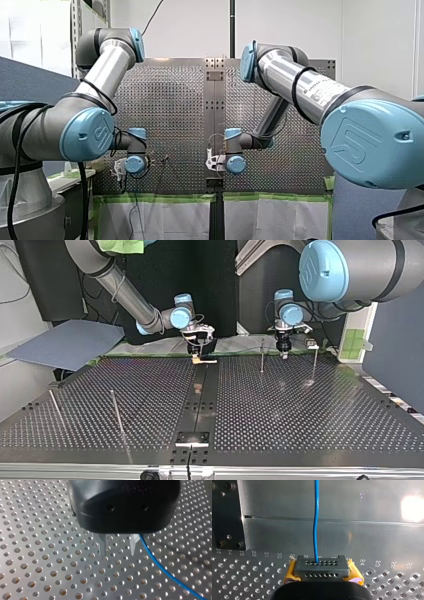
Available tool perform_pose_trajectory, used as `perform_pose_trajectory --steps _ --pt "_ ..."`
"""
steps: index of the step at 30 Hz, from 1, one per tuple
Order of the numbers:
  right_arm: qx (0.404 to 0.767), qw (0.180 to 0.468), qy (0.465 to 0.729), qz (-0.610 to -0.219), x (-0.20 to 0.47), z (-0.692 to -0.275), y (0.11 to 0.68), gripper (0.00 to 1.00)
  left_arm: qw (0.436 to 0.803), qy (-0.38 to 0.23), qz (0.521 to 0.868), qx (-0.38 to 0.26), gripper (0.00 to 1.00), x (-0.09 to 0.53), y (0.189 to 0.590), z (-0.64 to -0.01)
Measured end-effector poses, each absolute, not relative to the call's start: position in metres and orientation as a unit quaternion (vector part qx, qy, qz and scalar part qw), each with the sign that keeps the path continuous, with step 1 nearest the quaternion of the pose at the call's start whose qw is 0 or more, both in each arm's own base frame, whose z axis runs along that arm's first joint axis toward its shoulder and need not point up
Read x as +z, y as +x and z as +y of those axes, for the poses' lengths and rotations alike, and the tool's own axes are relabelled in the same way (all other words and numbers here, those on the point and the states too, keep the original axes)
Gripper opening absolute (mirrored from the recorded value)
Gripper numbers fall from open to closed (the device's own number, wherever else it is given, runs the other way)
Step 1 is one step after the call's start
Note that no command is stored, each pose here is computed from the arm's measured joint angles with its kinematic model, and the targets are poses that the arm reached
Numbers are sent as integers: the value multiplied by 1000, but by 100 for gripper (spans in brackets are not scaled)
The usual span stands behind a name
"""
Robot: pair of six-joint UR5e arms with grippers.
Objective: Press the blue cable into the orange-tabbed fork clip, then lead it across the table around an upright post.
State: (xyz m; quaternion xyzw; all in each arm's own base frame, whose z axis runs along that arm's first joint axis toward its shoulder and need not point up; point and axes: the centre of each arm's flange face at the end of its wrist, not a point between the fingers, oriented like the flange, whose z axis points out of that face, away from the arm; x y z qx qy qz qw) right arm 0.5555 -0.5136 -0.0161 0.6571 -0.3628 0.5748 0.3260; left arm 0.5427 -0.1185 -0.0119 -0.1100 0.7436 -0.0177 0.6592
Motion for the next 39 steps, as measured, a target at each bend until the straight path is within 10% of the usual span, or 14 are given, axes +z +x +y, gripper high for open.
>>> perform_pose_trajectory --steps 3,8,39 --pt "573 326 659 -363 -16 -513 555 0 657 -102 747 -13 53 -12 542 -118" --pt "570 325 662 -363 -17 -513 554 0 649 -91 755 -18 100 -14 541 -117" --pt "564 323 667 -365 -19 -511 553 0 596 -23 800 -64 100 -24 489 -126"
